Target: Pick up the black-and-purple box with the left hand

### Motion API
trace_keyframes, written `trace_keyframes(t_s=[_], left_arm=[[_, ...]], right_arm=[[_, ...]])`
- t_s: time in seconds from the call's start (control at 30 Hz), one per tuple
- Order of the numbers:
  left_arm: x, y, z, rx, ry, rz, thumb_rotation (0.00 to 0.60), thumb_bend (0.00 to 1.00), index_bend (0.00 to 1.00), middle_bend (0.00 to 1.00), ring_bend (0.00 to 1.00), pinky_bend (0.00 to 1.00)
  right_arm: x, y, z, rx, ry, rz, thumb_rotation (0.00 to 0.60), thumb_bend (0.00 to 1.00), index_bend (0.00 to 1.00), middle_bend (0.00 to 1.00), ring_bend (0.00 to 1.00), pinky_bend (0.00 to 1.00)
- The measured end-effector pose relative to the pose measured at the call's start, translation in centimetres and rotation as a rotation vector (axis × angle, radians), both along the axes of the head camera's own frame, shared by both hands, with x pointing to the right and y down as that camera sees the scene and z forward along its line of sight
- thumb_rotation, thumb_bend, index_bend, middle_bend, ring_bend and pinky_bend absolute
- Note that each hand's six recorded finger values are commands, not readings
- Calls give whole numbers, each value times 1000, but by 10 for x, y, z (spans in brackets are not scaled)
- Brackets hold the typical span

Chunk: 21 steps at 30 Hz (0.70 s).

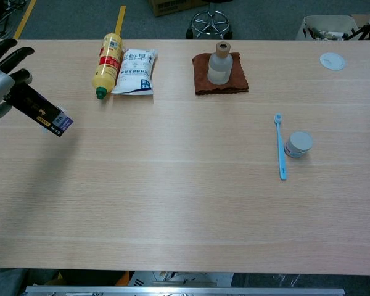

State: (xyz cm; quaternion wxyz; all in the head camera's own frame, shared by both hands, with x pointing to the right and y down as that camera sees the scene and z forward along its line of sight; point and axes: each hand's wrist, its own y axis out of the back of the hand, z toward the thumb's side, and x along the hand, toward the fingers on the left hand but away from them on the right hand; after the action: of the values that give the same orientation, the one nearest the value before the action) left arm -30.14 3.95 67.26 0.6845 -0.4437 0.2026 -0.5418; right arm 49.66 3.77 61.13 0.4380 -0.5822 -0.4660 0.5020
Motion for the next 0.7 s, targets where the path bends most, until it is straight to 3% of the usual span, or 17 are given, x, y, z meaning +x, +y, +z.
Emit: trace_keyframes(t_s=[0.2, 0.57, 0.7], left_arm=[[1, 1, -1, 73, -51, 58, 600, 342, 388, 104, 83, 194], [-9, -5, -5, 107, -47, 28, 600, 342, 388, 107, 85, 194], [-12, -5, -5, 83, -17, -2, 600, 342, 388, 107, 85, 194]], right_arm=[[0, 0, 1, -1, -1, 1, 600, 308, 297, 298, 307, 396], [1, 1, -1, 2, -2, 4, 600, 308, 297, 298, 307, 396], [1, 1, 0, 0, -4, 4, 600, 308, 297, 298, 307, 396]])
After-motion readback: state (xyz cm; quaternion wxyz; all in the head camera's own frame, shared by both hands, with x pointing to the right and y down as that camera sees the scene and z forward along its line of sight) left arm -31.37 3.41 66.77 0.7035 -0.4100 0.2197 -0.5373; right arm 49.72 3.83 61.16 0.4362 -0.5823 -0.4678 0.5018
